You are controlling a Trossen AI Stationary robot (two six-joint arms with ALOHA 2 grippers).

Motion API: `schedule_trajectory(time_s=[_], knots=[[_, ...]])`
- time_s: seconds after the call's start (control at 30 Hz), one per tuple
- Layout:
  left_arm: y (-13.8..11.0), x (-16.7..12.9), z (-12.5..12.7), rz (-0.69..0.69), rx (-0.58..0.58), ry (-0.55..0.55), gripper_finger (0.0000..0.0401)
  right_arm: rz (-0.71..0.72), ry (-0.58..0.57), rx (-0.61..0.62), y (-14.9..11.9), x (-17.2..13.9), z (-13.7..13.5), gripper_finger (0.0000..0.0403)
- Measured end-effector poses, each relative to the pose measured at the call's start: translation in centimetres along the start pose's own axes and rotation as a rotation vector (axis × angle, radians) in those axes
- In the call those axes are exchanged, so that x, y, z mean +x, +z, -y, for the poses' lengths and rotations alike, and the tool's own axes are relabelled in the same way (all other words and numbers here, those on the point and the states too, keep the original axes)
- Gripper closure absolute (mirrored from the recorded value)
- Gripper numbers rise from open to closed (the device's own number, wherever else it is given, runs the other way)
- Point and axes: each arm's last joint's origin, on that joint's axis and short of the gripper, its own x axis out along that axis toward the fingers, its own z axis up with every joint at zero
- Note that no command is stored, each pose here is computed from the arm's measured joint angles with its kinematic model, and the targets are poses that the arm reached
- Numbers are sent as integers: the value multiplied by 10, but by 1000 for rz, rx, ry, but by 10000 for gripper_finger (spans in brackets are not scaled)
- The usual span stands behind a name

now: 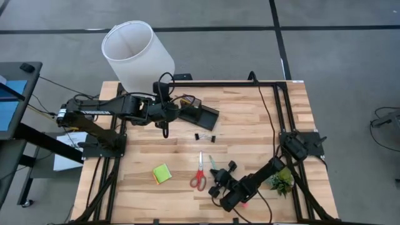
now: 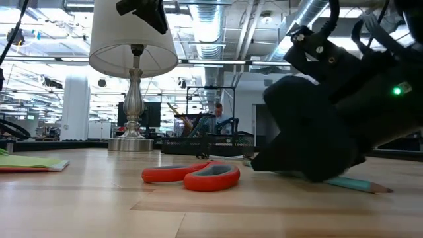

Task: Pick and place office supplies into organizer
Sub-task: Put the light blue pencil into the black desk organizer

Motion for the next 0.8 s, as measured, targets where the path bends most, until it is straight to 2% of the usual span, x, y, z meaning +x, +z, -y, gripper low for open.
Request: schedule_trajectory(time_s=[0.23, 0.43, 0.63, 0.8], knots=[[0, 0, 0, 1, 0, 0, 330, -78, 33, 22, 20, 1, 5, 340], [0, 0, 0, 0, 1, 0, 330, -65, 9, 46, 30, 8, 5, 291], [0, 0, 0, 0, 1, 0, 330, -94, -58, -16, 50, 3, 0, 290], [0, 0, 0, 0, 1, 0, 330, -138, -155, 14, 62, -3, 4, 306]])
